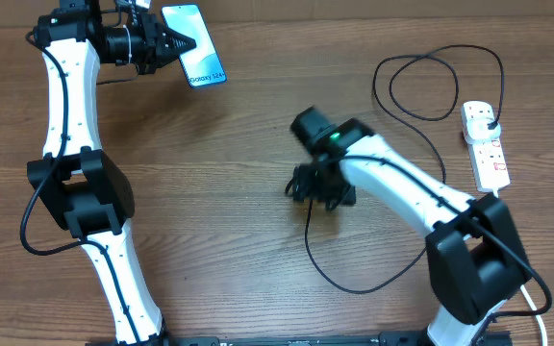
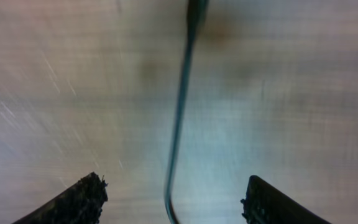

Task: Plug charger to phone and switch on socket

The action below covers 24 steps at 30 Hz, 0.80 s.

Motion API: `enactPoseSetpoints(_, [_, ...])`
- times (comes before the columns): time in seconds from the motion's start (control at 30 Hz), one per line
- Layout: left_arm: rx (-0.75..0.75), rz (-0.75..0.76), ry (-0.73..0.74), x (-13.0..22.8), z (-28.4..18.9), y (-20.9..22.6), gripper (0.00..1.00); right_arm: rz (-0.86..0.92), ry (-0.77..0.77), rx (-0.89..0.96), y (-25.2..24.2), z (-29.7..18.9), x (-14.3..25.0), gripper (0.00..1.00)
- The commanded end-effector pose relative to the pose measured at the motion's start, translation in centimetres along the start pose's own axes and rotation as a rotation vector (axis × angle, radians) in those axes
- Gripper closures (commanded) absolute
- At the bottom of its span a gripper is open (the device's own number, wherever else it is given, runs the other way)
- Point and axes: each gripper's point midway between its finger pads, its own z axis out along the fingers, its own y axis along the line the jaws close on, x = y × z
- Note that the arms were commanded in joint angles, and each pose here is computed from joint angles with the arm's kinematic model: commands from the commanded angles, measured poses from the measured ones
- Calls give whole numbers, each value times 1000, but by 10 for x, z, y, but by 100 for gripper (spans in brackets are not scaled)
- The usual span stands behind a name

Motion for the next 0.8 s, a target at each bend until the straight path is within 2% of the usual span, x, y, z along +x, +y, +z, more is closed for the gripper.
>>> enactPoseSetpoints(0.0, [35,52,-14,0,-9,-29,96,72,-59,-70,-2,-5,-28,33])
enactPoseSetpoints(0.13, [35,53,-15,0,-9,-29,95,89,-97,-89,-5,-4,-49,38])
enactPoseSetpoints(0.43, [35,57,-15,0,-9,-29,96,95,17,86,-17,11,-59,38])
enactPoseSetpoints(0.53, [35,55,-14,0,-9,-29,96,114,9,68,-13,13,-61,33])
enactPoseSetpoints(0.6, [35,56,-14,0,-9,-29,96,104,3,31,-3,14,-63,33])
enactPoseSetpoints(0.63, [35,55,-14,0,-9,-29,96,100,1,25,0,15,-63,36])
enactPoseSetpoints(0.67, [35,55,-14,0,-9,-29,96,98,-4,19,2,18,-62,44])
enactPoseSetpoints(0.77, [35,55,-14,0,-9,-29,96,124,-17,19,7,26,-60,50])
